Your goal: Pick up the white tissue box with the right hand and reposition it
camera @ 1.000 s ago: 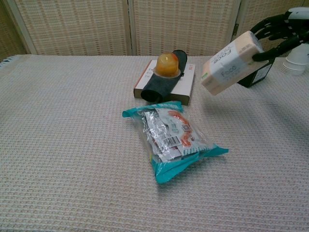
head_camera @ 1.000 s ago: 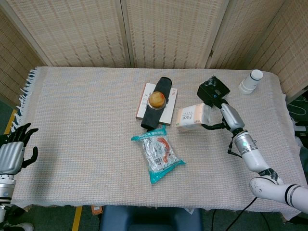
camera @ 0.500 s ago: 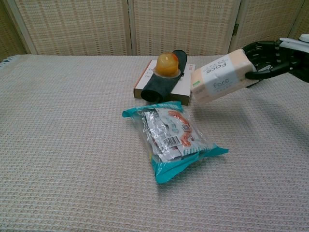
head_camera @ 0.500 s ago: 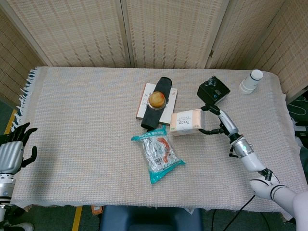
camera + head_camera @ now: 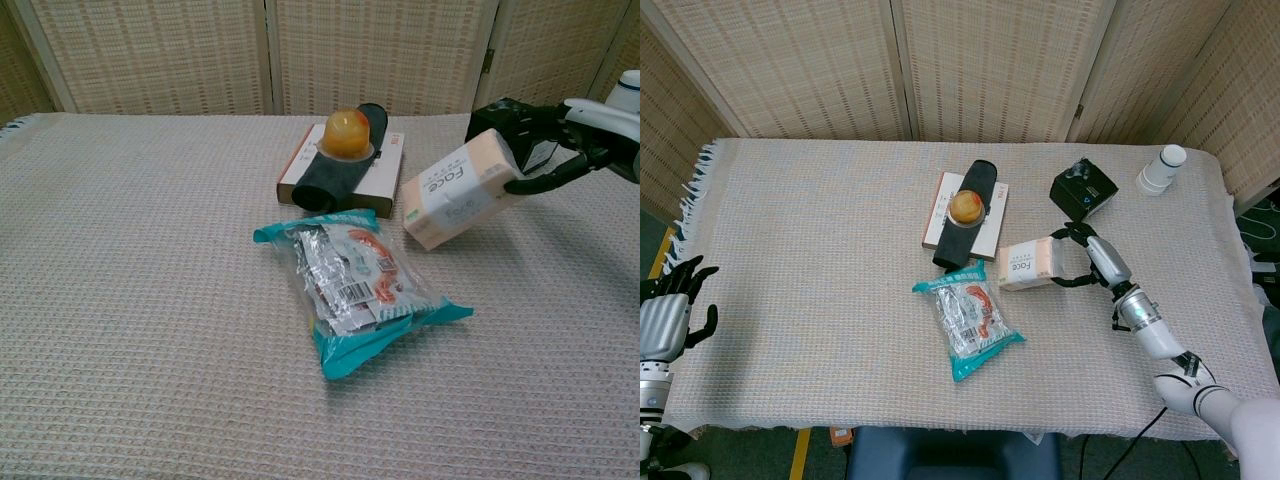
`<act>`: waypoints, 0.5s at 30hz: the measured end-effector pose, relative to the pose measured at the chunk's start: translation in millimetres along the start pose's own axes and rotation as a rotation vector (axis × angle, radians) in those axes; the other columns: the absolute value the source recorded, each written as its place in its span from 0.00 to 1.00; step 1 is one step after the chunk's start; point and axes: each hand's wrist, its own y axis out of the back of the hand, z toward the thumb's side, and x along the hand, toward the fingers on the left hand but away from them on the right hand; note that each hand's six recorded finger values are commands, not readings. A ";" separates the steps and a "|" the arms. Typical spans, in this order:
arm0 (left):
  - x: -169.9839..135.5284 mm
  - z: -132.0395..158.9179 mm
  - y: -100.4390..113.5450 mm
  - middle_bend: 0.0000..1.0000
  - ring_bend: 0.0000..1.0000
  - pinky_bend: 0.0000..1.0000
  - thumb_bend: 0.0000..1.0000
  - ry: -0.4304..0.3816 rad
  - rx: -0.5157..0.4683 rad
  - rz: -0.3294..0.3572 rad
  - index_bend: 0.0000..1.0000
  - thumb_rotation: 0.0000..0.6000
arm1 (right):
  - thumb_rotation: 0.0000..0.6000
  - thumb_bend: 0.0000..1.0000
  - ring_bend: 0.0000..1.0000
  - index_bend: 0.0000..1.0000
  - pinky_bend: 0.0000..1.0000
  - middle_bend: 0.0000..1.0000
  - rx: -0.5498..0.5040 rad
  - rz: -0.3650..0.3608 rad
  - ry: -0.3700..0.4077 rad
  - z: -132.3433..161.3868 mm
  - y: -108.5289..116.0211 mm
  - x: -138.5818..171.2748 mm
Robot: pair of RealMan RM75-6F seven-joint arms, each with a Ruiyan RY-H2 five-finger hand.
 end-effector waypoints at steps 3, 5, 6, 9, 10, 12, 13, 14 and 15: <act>0.2 0.0 0.2 0.00 0.00 0.12 0.55 0.002 0.000 0.001 0.18 1.00 | 1.00 0.28 0.25 0.48 0.00 0.47 0.013 0.006 -0.023 -5.6 -0.6 3.0; 0.2 -0.1 -0.3 0.00 0.00 0.12 0.55 0.002 0.001 0.000 0.18 1.00 | 1.00 0.28 0.25 0.48 0.00 0.47 0.013 0.013 -0.033 -7.6 -0.2 4.3; 0.3 -0.1 -0.6 0.00 0.00 0.11 0.55 0.003 0.002 -0.001 0.18 1.00 | 1.00 0.28 0.25 0.47 0.00 0.47 0.016 0.017 -0.039 -8.9 0.6 5.3; 0.1 0.4 -1.3 0.00 0.00 0.11 0.55 0.001 0.005 -0.004 0.18 1.00 | 1.00 0.28 0.25 0.46 0.00 0.47 0.028 0.029 -0.057 -12.3 2.0 7.3; 0.1 0.6 -1.4 0.00 0.00 0.12 0.55 0.000 0.006 -0.004 0.18 1.00 | 1.00 0.28 0.25 0.45 0.00 0.47 0.031 0.034 -0.064 -13.3 2.6 8.0; -0.2 1.2 -1.7 0.00 0.00 0.12 0.55 -0.001 0.008 -0.006 0.18 1.00 | 1.00 0.28 0.24 0.42 0.00 0.47 0.038 0.048 -0.081 -15.9 4.1 9.6; -0.3 1.2 -1.8 0.00 0.00 0.12 0.55 -0.001 0.009 -0.006 0.18 1.00 | 1.00 0.28 0.22 0.40 0.00 0.47 0.041 0.055 -0.089 -17.2 4.6 10.3; -0.3 1.4 -1.8 0.00 0.00 0.12 0.55 -0.002 0.009 -0.006 0.18 1.00 | 1.00 0.28 0.21 0.39 0.00 0.47 0.046 0.063 -0.099 -18.5 5.3 11.1; -0.2 1.5 -1.8 0.00 0.00 0.12 0.55 -0.002 0.010 -0.006 0.18 1.00 | 1.00 0.28 0.19 0.37 0.00 0.46 0.054 0.075 -0.112 -20.3 5.9 12.2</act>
